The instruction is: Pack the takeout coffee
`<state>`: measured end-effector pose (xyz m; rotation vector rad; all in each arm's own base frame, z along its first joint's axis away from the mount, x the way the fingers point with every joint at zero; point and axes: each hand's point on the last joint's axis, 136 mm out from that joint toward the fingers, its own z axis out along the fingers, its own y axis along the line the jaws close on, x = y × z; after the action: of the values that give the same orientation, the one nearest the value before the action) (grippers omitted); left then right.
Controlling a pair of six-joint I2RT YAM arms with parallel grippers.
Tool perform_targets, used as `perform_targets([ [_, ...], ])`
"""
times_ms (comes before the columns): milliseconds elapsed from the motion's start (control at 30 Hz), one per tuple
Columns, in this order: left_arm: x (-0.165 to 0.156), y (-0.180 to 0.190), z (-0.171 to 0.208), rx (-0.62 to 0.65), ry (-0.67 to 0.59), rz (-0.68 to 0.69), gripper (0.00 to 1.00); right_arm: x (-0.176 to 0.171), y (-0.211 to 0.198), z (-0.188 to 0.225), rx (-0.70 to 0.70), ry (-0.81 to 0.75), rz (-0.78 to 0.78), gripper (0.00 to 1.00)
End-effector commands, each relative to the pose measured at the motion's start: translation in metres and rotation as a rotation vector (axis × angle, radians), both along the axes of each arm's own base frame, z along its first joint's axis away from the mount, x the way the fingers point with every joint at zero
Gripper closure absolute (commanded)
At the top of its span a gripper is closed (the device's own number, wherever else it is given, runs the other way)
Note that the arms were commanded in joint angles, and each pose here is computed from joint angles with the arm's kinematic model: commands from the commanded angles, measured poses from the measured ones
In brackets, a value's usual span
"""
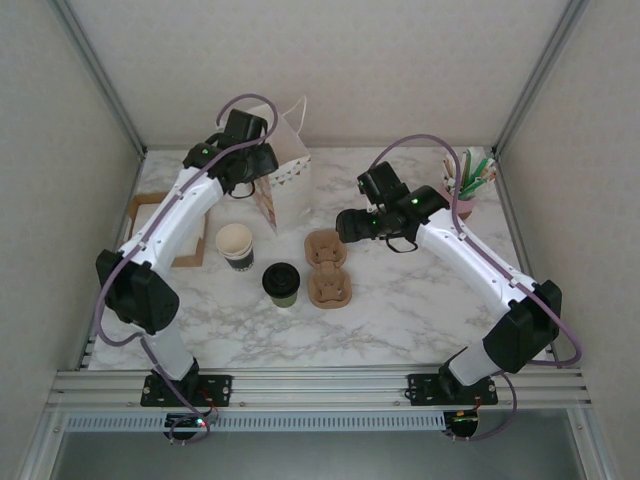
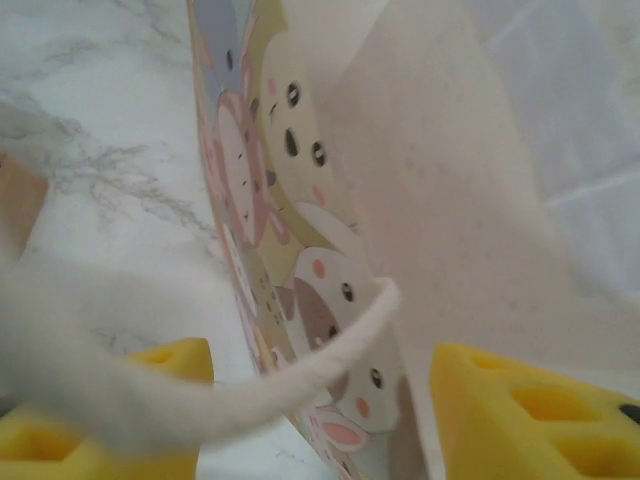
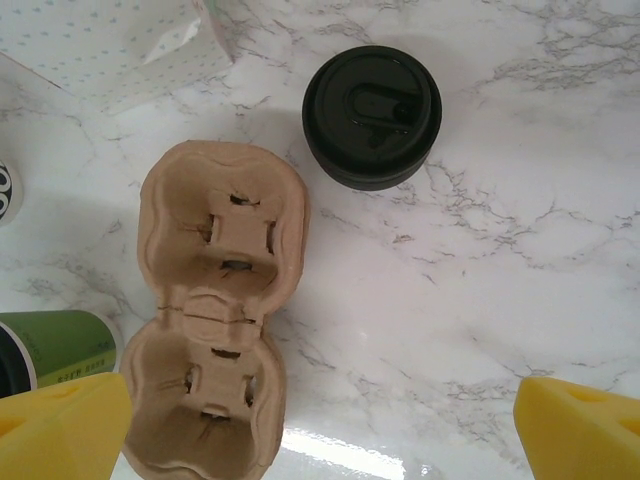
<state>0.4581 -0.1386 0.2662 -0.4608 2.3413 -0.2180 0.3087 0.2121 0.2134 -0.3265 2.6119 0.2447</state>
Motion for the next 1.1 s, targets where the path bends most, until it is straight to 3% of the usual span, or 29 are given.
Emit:
perform_targets([
  [0, 0.000, 0.007, 0.001, 0.042, 0.015, 0.026, 0.52, 0.008, -0.002, 0.006, -0.002, -0.029, -0.007, 0.01],
  [100, 0.002, 0.007, 0.007, 0.025, -0.006, 0.043, 0.70, 0.007, -0.005, 0.008, -0.003, -0.035, -0.008, 0.01],
  [367, 0.014, 0.006, 0.056, -0.041, -0.156, 0.065, 0.99, 0.005, -0.017, 0.018, -0.006, -0.067, -0.034, 0.01],
  [533, 0.011, -0.008, 0.089, -0.087, -0.217, 0.017, 1.00, 0.002, -0.030, 0.030, -0.016, -0.099, -0.075, 0.01],
  [833, -0.026, -0.074, 0.154, -0.149, -0.324, -0.145, 1.00, -0.005, -0.082, 0.070, -0.058, -0.265, -0.281, 0.01],
  [1067, -0.055, -0.155, 0.153, -0.257, -0.302, -0.307, 1.00, -0.028, -0.142, 0.106, -0.116, -0.408, -0.498, 0.01],
])
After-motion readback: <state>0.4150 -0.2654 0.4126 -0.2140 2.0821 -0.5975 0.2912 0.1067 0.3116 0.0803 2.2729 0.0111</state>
